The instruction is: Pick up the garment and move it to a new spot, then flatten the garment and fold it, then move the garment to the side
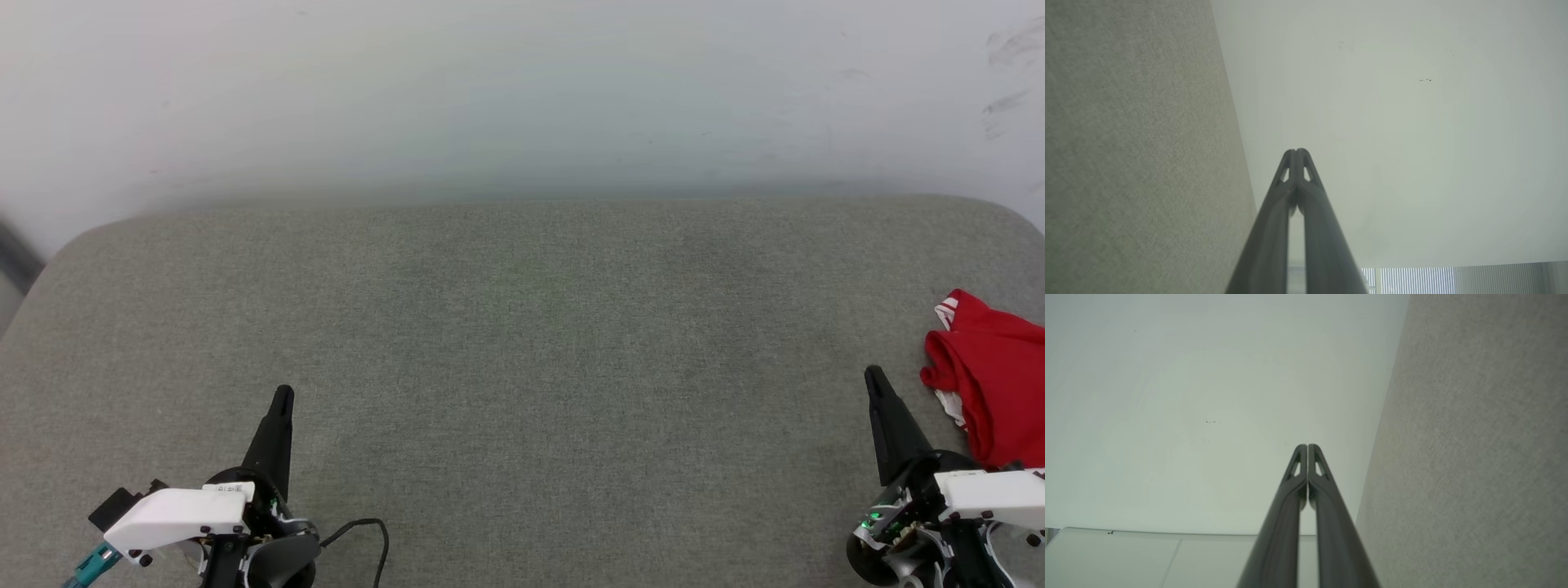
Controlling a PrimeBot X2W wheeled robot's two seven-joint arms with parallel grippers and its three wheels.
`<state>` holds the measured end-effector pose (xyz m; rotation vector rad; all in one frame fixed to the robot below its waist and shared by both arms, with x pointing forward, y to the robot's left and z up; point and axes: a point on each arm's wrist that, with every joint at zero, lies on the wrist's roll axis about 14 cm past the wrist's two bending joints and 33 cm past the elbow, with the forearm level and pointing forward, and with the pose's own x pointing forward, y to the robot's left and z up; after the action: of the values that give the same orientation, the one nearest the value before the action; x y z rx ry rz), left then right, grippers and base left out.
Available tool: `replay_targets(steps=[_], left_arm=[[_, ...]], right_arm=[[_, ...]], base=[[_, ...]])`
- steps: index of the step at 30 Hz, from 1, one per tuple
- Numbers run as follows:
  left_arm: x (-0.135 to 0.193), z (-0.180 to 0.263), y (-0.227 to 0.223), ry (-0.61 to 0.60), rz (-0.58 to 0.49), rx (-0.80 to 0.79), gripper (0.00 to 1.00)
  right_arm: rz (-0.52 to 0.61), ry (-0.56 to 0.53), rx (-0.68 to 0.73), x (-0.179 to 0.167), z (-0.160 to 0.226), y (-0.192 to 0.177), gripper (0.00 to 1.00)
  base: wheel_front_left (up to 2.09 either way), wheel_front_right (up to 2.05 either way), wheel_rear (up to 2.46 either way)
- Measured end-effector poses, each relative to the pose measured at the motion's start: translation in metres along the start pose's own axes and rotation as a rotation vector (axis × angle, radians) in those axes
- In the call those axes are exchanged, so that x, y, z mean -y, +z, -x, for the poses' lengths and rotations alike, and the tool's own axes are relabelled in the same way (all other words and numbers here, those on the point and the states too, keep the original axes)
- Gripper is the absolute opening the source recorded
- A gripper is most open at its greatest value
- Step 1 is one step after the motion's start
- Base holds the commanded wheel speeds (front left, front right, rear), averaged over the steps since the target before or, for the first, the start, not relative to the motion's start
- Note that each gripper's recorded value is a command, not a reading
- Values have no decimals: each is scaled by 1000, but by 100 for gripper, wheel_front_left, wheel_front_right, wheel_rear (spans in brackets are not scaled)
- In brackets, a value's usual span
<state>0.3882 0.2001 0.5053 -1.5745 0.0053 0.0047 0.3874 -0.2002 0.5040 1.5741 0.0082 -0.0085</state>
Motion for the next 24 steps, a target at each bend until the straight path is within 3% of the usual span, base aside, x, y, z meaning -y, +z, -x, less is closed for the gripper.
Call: replay_targets(steps=[24], left_arm=[[0,0,0,0,0,0,0]], right_arm=[[0,1,0,0,0,0,0]], base=[[0,0,0]])
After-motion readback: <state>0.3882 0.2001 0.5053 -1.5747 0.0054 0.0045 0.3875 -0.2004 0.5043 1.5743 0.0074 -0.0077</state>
